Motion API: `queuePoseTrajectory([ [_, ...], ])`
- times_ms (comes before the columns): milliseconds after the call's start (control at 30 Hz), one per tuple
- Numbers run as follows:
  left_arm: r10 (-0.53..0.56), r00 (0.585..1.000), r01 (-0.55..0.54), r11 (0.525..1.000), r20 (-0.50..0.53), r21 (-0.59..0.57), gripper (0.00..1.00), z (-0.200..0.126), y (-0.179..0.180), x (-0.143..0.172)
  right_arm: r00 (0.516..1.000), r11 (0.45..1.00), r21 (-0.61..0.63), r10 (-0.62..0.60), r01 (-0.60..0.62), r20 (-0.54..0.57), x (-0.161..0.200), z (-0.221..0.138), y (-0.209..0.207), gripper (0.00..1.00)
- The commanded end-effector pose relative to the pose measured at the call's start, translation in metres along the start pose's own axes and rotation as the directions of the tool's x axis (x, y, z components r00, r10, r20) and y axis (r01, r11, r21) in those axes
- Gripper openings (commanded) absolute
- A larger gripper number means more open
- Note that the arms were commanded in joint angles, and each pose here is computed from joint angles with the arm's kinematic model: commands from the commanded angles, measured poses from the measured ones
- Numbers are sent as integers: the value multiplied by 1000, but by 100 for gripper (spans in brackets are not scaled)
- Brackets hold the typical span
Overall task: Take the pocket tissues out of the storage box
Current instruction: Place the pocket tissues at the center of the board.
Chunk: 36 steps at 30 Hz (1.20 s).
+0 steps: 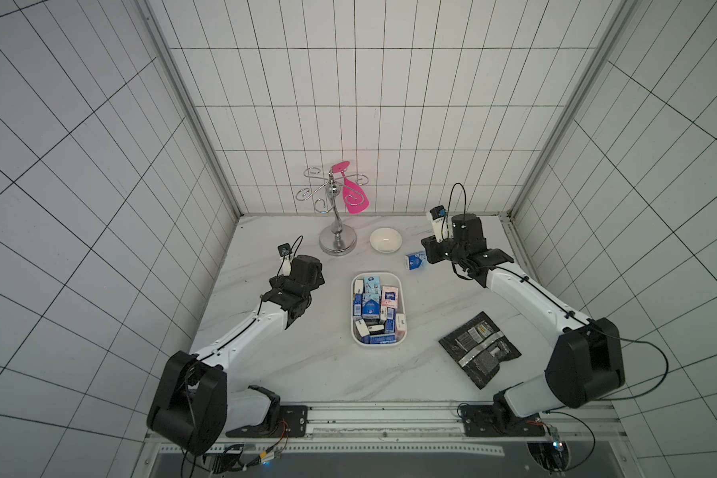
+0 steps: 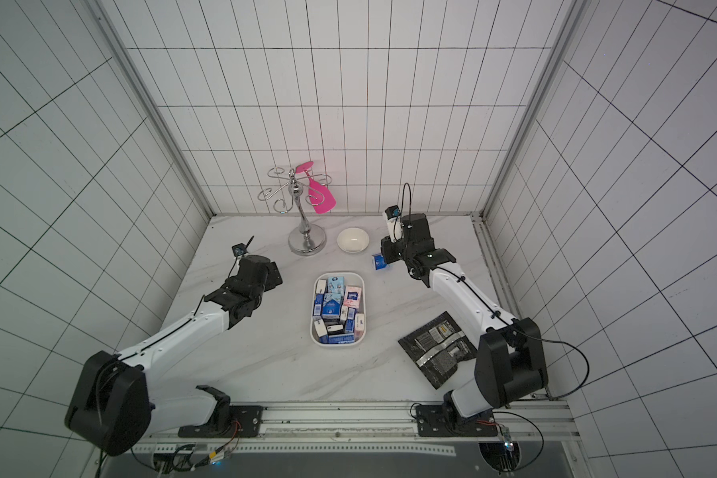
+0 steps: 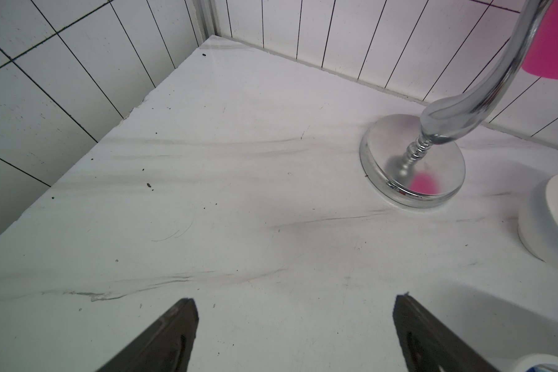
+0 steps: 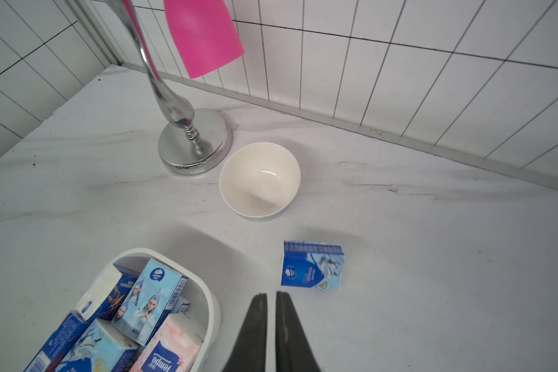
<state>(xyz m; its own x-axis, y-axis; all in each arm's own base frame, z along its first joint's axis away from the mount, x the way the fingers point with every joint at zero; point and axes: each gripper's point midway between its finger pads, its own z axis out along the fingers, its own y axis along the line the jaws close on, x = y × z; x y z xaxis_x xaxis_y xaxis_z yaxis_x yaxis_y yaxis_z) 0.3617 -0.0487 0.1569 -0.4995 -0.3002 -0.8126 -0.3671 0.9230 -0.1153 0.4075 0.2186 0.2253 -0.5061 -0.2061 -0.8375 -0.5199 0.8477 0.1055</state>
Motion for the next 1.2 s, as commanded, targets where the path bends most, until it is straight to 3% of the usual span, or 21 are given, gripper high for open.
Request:
queuePoseTrajectory([
  [0, -23, 1000, 23, 1000, 15, 13, 98, -4, 1, -4, 997, 998, 12, 64, -64, -36, 18, 15, -11, 13],
  [133, -29, 999, 29, 999, 26, 16, 98, -8, 3, -6, 988, 989, 84, 125, -118, -87, 38, 29, -32, 19],
  [400, -34, 999, 34, 999, 13, 15, 99, -5, 2, -5, 970, 974, 150, 192, -170, -152, 58, 63, -51, 52],
  [600, -201, 978, 204, 977, -61, 55, 99, 9, 22, 0, 964, 970, 193, 187, -150, -187, 58, 90, -72, 64],
  [700, -204, 978, 207, 977, -49, 54, 99, 6, 30, -4, 960, 977, 171, 166, -129, -223, 52, 109, -77, 70],
  [800, -196, 980, 197, 979, -28, 47, 98, 0, 33, -11, 953, 983, 157, 133, -92, -273, 55, 127, -80, 95],
  [833, -196, 980, 197, 979, -26, 50, 98, -2, 33, -12, 948, 985, 151, 120, -78, -294, 59, 131, -80, 99],
  [1167, -201, 979, 203, 973, -30, 108, 98, -9, 24, -17, 897, 997, -24, -74, 71, -436, 93, 142, -63, 99],
])
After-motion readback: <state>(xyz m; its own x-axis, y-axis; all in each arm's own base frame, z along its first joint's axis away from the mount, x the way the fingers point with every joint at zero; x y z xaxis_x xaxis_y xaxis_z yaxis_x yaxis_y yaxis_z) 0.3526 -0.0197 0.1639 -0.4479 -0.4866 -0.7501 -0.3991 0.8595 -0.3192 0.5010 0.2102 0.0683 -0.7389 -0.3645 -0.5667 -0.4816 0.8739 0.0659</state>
